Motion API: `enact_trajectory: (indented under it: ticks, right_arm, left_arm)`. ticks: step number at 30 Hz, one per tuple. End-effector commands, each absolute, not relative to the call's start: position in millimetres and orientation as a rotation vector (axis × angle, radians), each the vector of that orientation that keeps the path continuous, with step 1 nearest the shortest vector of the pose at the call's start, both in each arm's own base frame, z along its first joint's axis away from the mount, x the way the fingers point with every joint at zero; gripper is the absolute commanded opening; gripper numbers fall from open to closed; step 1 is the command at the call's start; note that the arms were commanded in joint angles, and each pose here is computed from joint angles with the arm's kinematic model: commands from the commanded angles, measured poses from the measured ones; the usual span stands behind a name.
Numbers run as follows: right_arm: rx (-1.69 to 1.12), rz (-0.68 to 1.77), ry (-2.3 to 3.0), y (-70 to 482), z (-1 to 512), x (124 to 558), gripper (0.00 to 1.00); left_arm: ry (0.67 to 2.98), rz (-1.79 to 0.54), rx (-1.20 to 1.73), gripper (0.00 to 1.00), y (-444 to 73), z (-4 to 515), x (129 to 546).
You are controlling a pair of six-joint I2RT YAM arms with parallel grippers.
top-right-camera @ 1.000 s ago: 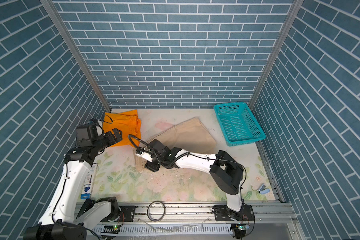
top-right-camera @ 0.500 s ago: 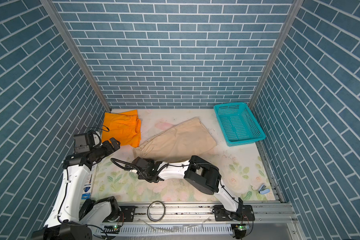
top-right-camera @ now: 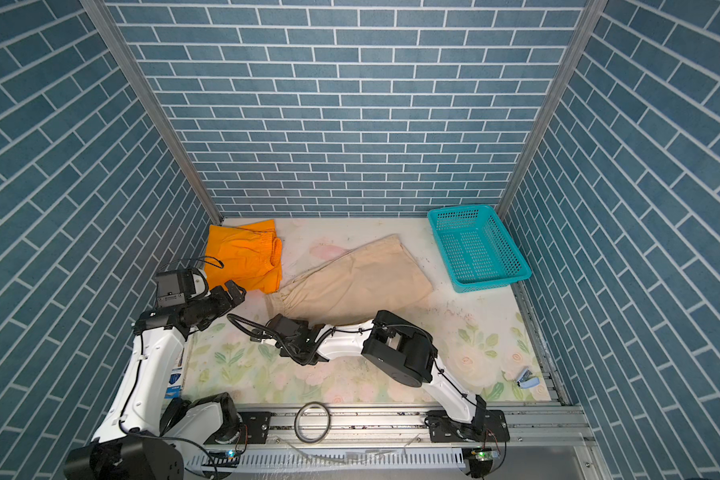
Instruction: Fold and stack the shorts
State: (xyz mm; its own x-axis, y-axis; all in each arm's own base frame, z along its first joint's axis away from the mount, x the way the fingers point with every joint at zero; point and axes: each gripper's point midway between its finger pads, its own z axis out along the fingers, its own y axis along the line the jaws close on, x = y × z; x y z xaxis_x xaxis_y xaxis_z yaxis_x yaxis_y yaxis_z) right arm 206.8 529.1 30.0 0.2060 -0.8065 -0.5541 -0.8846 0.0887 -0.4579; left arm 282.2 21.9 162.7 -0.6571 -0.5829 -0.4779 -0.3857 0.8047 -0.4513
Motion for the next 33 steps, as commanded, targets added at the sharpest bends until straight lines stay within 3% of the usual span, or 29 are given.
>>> enact_trajectory:
  ticks: [1, 7, 16, 33]
  right_arm:
    - [-1.649, 0.355, 1.642, 529, 58, 205, 0.00]
    - [-1.576, 0.551, 1.675, 524, 74, 208, 0.00]
    - [-1.527, 0.646, 1.658, 520, 91, 205, 0.00]
    - [-1.423, 0.658, 1.634, 518, 115, 222, 0.00]
  left_arm:
    - [2.373, -0.454, -0.729, 1.00, 18, 152, 281]
    - [2.387, -0.611, -0.733, 1.00, -1, 131, 284]
    - [2.386, -0.855, -0.652, 1.00, -48, 101, 299]
    - [2.523, -0.917, -0.622, 1.00, -83, 55, 284]
